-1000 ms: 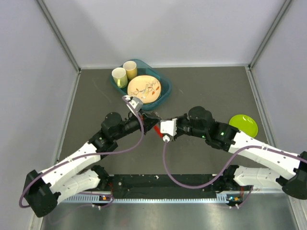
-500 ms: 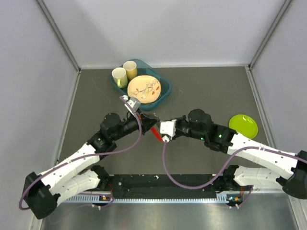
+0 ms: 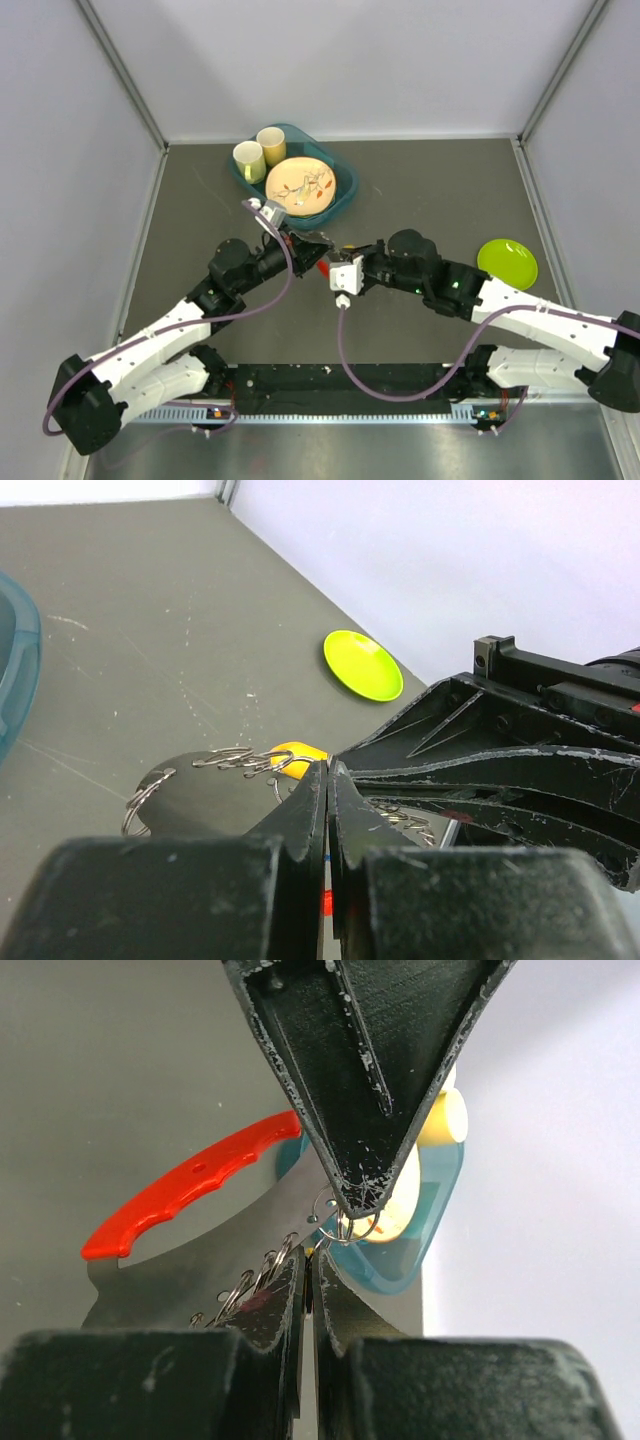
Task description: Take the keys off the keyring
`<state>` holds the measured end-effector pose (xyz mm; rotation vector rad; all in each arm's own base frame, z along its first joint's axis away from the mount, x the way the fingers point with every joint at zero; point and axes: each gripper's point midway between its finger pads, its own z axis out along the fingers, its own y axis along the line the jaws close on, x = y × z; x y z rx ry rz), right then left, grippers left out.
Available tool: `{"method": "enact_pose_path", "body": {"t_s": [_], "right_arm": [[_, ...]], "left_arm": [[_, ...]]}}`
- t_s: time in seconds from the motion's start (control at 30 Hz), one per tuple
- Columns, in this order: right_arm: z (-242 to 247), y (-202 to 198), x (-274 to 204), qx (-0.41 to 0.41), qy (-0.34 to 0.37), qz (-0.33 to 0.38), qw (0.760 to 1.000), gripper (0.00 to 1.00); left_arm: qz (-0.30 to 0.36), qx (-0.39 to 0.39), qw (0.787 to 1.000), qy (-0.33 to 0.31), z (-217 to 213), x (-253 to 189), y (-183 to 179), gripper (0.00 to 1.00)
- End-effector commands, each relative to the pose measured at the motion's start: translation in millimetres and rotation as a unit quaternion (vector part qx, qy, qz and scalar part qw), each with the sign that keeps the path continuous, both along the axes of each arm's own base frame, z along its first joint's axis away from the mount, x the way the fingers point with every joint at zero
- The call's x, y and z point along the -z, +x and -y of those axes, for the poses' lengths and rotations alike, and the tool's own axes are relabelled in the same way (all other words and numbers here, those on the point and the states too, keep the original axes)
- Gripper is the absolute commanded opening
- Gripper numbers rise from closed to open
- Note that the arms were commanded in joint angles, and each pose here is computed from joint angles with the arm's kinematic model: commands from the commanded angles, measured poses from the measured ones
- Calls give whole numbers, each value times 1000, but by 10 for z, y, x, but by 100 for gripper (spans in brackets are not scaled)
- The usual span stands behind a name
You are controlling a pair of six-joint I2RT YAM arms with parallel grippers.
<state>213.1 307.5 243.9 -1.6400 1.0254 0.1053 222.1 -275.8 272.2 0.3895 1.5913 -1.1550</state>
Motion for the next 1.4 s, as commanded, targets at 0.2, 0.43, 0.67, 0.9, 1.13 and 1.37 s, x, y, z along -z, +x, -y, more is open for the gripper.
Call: {"method": "enact_pose_path", "body": {"t_s": [0.2,0.43,0.67,0.9,1.13,1.37], "right_arm": [[16,-134,-43,-84,-106,39,990,0],[28,-171,90,-94,-169,54,980,0],[132,-22,54,-13,-100,6,995,0],[368,17,101,77,8,-68,995,0],[519,298,210,221,235,-202,925,0],[861,754,943,455,223,-292,811,2]], "left_arm": [[109,33,990,-82,41,-592,-67,0],[125,27,989,-76,3,-618,-68,0],[125,2,991,-42,-62,-494,22,0],[72,-82,992,55,-350,7,221,0],[-51,-177,973,141,-779,703,421,0],[-131,-316,912,226,-1418,1103,510,0]]}}
